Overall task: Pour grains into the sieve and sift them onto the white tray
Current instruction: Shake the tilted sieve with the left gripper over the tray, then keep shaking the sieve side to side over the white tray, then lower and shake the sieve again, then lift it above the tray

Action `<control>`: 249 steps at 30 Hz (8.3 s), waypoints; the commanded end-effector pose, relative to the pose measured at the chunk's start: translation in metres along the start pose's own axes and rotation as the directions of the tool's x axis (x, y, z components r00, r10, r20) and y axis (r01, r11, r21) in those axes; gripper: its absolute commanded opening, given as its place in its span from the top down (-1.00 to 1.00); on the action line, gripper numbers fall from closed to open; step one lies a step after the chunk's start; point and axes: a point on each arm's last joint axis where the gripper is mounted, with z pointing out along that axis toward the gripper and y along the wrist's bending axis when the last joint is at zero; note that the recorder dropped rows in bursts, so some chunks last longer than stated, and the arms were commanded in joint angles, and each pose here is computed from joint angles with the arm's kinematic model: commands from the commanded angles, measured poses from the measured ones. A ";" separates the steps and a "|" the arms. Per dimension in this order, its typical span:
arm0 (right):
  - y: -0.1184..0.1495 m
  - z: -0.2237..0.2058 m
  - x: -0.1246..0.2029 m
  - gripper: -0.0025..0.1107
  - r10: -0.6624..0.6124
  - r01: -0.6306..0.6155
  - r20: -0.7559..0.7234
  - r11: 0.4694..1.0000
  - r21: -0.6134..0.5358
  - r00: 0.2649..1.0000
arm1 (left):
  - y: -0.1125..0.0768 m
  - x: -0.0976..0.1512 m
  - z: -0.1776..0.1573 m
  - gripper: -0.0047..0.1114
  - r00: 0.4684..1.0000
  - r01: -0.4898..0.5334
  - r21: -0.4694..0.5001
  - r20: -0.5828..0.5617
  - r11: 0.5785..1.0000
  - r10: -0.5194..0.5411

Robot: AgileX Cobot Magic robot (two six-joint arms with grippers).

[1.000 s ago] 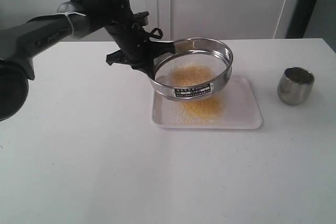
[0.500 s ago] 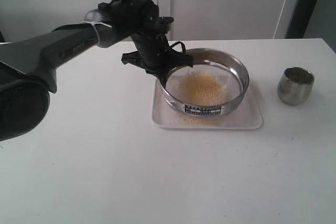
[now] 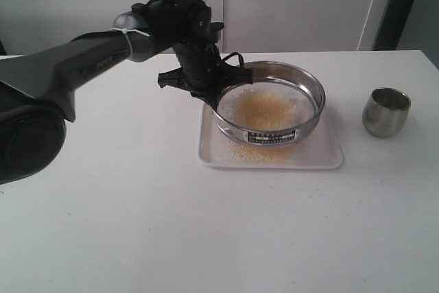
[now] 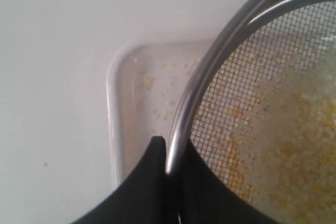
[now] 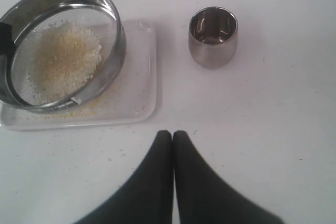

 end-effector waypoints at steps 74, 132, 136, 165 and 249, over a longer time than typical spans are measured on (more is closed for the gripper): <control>-0.001 -0.001 -0.001 0.96 0.010 -0.010 0.016 1.000 0.005 1.000 | 0.020 -0.030 -0.038 0.92 0.998 -0.019 -0.005 0.052 1.000 0.019; -0.001 -0.001 -0.001 0.96 0.010 -0.010 0.016 1.000 0.005 1.000 | -0.002 -0.030 -0.060 0.92 0.956 -0.220 -0.174 0.157 0.960 0.248; -0.001 -0.001 -0.001 0.96 0.010 -0.010 0.018 1.000 0.005 1.000 | -0.022 -0.019 -0.044 0.92 0.966 -0.245 0.088 0.100 0.965 0.236; -0.001 -0.001 -0.001 0.96 0.009 -0.009 0.016 1.000 0.006 1.000 | -0.028 -0.017 -0.050 0.92 0.916 -0.330 -0.224 0.158 0.917 0.368; -0.001 -0.001 -0.001 0.96 0.029 -0.029 0.016 1.000 0.005 0.999 | -0.034 0.001 -0.022 0.92 0.940 -0.339 -0.066 0.001 0.938 0.340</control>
